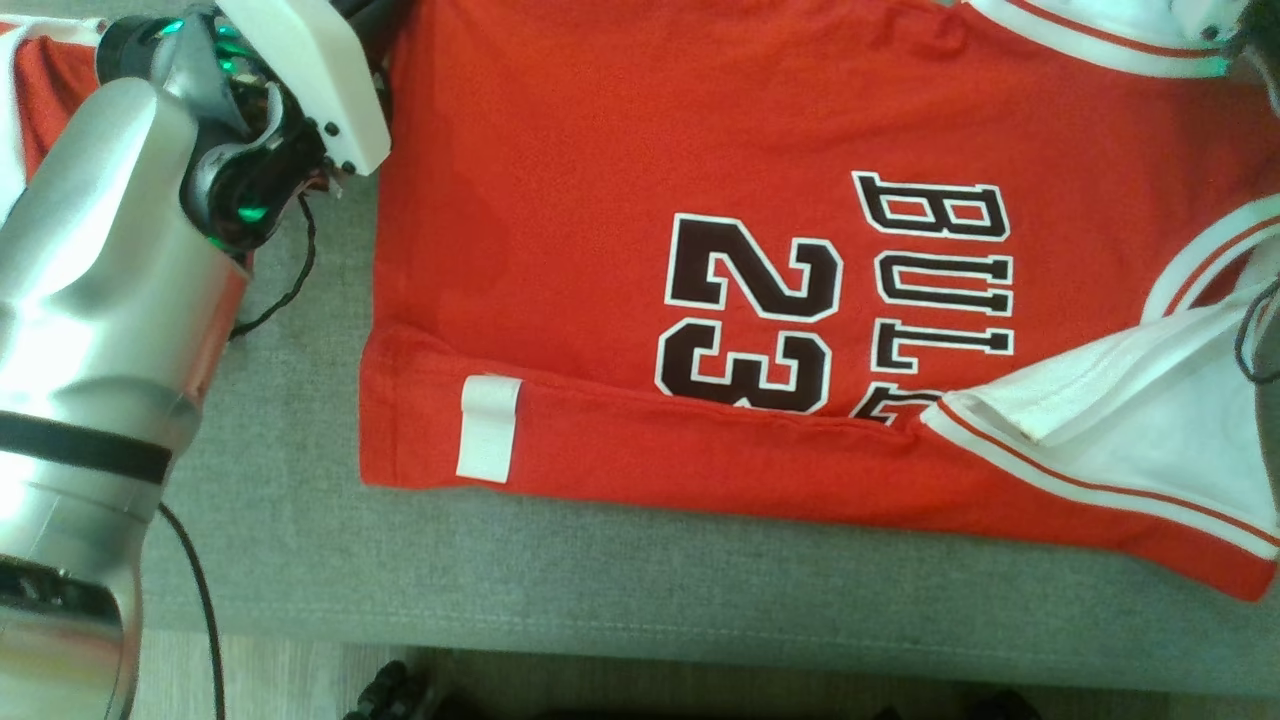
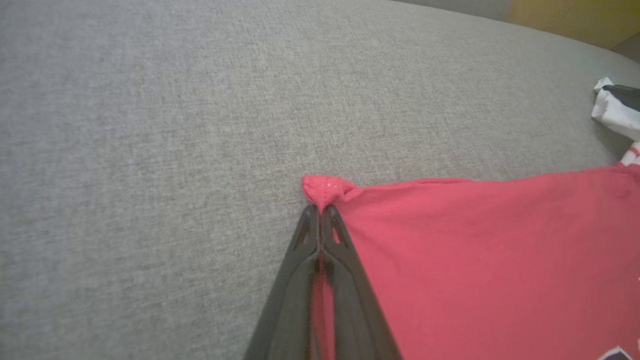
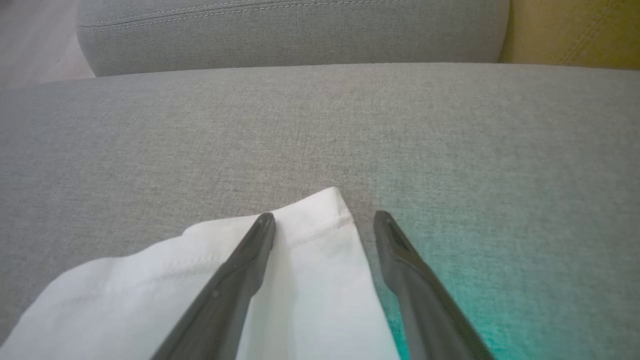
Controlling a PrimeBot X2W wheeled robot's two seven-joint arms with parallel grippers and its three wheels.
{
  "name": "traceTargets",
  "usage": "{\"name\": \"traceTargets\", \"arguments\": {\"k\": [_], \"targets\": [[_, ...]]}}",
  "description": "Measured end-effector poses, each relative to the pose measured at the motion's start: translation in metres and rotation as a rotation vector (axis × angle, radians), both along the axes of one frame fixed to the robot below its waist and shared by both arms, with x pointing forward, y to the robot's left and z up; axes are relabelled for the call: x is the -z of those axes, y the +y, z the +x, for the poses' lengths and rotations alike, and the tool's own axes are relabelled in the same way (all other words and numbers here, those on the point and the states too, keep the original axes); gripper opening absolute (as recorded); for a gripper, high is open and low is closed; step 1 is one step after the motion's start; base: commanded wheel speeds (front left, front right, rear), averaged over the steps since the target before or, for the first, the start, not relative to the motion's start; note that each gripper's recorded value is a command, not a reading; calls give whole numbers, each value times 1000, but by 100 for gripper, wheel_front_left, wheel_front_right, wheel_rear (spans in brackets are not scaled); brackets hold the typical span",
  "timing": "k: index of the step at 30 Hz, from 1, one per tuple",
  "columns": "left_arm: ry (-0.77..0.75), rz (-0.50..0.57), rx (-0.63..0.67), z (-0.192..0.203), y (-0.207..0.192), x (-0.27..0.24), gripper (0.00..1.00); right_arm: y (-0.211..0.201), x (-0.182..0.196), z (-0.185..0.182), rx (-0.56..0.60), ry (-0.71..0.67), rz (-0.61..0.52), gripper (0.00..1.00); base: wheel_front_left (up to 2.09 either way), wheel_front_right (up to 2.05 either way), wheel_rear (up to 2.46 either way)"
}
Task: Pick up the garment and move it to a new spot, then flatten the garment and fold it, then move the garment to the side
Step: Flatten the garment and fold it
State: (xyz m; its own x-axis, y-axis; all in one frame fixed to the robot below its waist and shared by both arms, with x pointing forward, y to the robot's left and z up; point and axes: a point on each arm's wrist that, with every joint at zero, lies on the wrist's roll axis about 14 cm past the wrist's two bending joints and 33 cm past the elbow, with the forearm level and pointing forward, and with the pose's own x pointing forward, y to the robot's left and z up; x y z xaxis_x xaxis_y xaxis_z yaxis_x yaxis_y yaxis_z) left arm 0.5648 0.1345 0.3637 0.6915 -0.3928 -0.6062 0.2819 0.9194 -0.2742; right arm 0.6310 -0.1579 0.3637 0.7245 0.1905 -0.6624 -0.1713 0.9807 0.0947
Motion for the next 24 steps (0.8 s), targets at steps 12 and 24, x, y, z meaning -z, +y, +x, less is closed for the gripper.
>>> {"name": "traceTargets", "arguments": {"k": [12, 24], "targets": [[-14, -19, -4, 2, -2, 1, 0, 4, -7, 9, -13, -15, -8, 0, 0, 0, 0], [-131, -24, -17, -6, 10, -31, 0, -5, -74, -18, -20, -306, 77, 0, 0, 0, 0]]}}
